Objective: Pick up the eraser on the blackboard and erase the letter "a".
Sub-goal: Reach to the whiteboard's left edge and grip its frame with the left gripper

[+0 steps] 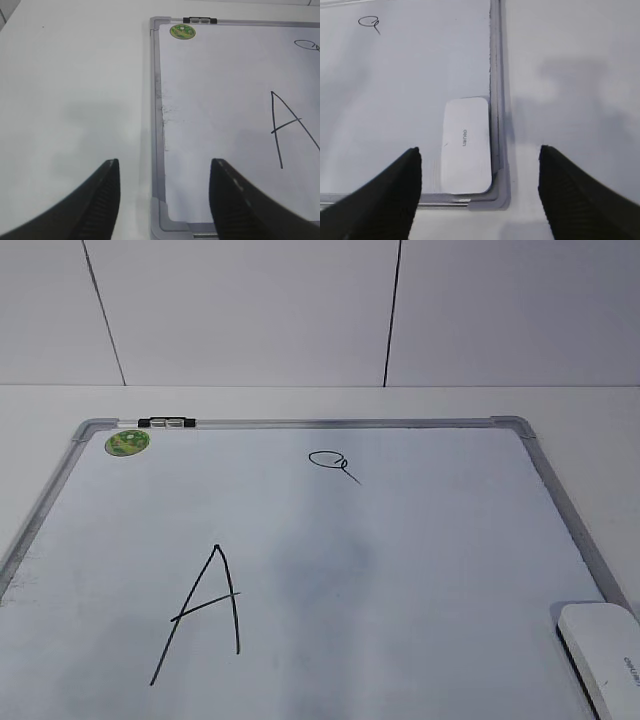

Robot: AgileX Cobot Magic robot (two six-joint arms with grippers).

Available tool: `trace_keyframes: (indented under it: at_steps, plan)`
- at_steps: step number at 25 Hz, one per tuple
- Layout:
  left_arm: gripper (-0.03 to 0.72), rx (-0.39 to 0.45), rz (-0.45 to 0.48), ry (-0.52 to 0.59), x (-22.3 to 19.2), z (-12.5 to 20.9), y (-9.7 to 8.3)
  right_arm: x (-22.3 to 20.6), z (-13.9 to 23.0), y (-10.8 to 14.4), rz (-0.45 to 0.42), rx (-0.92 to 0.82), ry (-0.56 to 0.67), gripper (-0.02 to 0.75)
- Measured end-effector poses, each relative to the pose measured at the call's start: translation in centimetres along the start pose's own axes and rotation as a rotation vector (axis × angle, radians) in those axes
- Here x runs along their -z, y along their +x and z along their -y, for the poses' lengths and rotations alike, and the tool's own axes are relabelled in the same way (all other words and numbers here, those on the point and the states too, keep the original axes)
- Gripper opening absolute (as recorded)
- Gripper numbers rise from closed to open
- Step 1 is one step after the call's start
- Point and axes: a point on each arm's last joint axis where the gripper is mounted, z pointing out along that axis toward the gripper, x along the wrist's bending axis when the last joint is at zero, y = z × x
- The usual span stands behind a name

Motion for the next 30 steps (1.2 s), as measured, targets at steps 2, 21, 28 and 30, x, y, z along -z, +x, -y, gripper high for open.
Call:
trace_keyframes:
  at_steps: [2,21,28,30]
  plan:
    - [0.423,0.0,-0.001,0.01,-0.1,0.0,0.0,-0.6,-0.8,0.3,-0.015,-0.012,0.067,0.559]
    - [0.372,0.016,-0.059,0.645,-9.5,-6.3,-0.2,-4.5,-4.1,1.4,-0.074,-0.079,0.397,0.559]
    - [0.371,-0.032,-0.061,0.731,-15.2,-10.2,-0.2,-4.5,-4.1,1.4,-0.074,-0.079,0.397,0.559]
    - [0.371,-0.051,-0.056,0.73,-17.1,-11.0,-0.2,-4.5,-4.1,1.4,-0.074,-0.079,0.397,0.559]
